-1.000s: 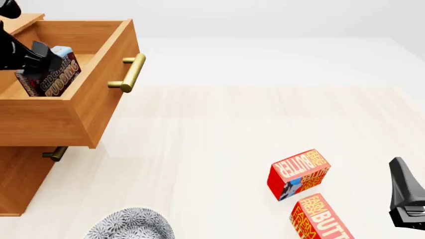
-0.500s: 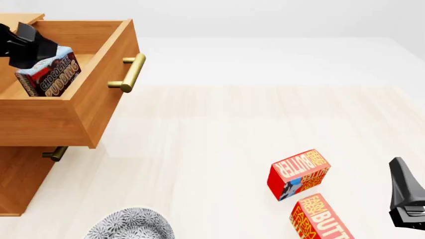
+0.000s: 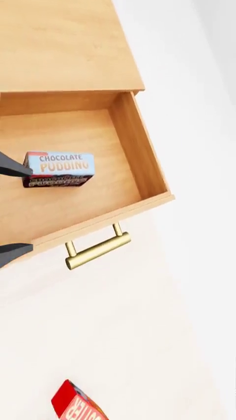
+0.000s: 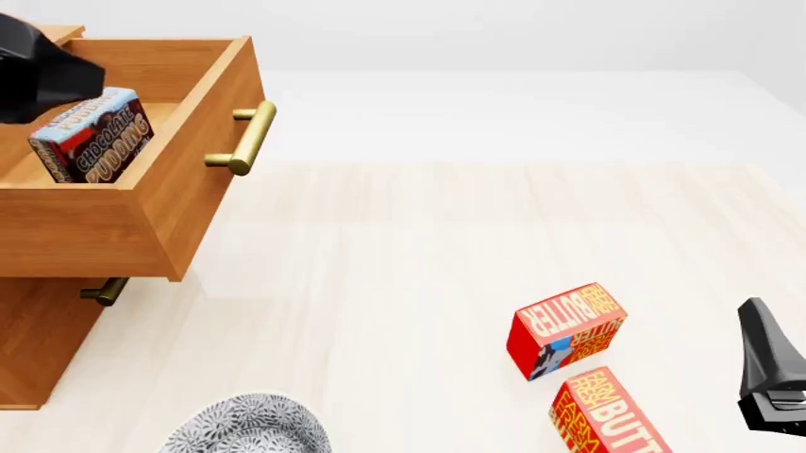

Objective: Put the chocolate pudding in the top drawer of the cabinet and close it.

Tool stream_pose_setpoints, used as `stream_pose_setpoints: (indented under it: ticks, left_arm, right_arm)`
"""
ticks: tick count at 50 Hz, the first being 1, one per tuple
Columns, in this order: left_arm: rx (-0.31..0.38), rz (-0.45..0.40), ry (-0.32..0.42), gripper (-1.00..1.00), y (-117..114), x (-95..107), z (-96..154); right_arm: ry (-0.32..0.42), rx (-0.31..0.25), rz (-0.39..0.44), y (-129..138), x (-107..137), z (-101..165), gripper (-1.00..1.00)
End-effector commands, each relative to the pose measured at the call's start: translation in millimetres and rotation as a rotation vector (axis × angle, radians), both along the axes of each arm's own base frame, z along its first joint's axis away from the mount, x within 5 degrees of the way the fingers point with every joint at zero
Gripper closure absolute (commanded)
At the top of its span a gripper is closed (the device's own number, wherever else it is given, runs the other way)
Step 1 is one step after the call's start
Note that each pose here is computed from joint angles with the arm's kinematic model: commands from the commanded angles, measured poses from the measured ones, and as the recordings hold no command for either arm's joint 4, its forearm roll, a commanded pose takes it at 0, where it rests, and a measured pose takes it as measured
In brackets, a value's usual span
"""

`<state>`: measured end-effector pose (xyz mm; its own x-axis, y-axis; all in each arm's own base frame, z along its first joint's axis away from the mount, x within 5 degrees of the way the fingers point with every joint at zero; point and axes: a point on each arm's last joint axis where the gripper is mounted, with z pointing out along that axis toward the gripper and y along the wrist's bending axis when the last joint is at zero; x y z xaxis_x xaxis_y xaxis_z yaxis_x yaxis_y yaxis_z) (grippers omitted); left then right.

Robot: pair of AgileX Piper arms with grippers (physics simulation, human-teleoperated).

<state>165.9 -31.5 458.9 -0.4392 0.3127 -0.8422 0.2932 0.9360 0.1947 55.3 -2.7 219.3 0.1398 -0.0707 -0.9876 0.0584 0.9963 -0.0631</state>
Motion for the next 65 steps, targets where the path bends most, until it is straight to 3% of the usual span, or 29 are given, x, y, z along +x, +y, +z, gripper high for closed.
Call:
stream_pose_setpoints:
  ticks: [1, 30, 48, 65]
  left_arm:
    - [-0.042, -0.058, 0.027, -1.00, -15, -2, -5]
    - [-0.012, -0.241, 0.045, -1.00, -49, 2, -20]
    - [-0.007, -0.350, 0.128, -1.00, -86, 16, -54]
    - [-0.008, -0.391, 0.163, -1.00, -101, 16, -63]
  right_arm:
    - [0.010, 0.013, 0.011, 0, 0, -1, -1.00]
    - [0.011, 0.014, 0.011, 1, 0, -1, -1.00]
    - [0.010, 0.011, 0.012, 1, 0, -1, -1.00]
    - [0.010, 0.013, 0.011, 1, 0, -1, -1.00]
